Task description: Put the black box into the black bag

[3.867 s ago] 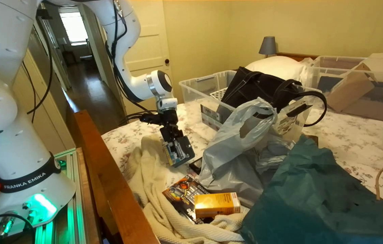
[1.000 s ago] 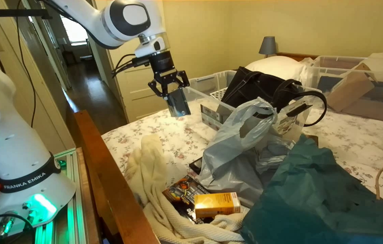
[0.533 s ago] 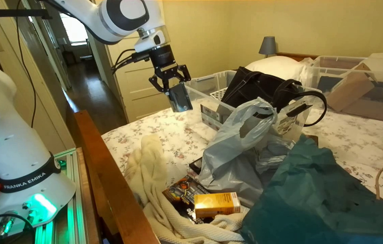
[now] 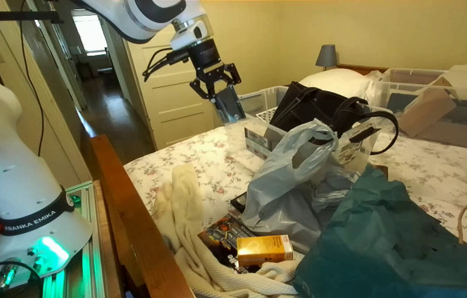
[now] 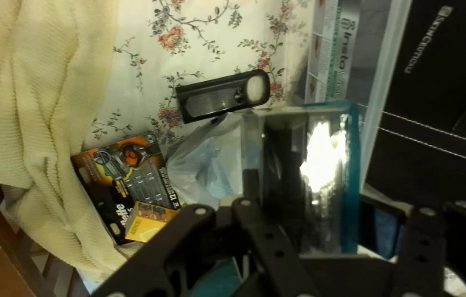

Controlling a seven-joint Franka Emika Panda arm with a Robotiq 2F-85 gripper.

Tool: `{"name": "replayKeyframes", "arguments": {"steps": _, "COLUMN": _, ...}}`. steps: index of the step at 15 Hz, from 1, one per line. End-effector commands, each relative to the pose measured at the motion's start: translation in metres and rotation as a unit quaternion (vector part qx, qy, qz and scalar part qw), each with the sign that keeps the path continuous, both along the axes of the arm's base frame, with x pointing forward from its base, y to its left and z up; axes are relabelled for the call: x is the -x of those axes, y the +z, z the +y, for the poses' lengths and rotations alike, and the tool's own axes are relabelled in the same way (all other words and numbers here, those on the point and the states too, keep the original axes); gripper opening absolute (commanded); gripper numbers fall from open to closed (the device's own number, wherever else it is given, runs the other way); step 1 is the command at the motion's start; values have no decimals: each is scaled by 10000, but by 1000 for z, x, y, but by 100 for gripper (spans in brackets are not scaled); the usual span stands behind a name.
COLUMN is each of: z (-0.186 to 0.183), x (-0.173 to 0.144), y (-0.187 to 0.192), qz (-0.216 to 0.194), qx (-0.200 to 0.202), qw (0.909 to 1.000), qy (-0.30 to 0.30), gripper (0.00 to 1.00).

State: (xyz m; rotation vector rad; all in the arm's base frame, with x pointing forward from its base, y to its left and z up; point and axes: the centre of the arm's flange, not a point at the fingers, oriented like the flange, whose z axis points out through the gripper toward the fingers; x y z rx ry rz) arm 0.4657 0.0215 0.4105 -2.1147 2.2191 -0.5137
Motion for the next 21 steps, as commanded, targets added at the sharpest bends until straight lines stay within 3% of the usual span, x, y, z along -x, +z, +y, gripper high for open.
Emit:
{"name": "replayKeyframes", "arguments": {"steps": 1, "z": -6, "x": -34, "y": 32, "qz": -252, "qx": -241, "qw": 9992, "qy": 188, "gripper": 14}}
{"name": "replayKeyframes", "arguments": {"steps": 8, "z": -3, "x": -111, "y": 53, "qz": -320, "qx": -964, "qw": 9936, "qy": 503, "gripper": 14}}
{"name": "replayKeyframes", "arguments": {"steps": 16, "z": 10, "x": -198, "y": 46, "qz": -301, "qx": -1399, "qw": 9880, "qy": 588, "gripper": 14}}
{"name": "replayKeyframes", "arguments": {"steps": 17, "z": 5, "x": -162, "y": 40, "qz": -376, "qx": -1220, "qw": 9904, "qy": 526, "gripper": 39}}
{"name": "replayKeyframes", "arguments": {"steps": 21, "z": 8, "x": -182, "y": 35, "qz": -333, "qx": -1283, "qw": 9897, "qy": 549, "gripper": 39}}
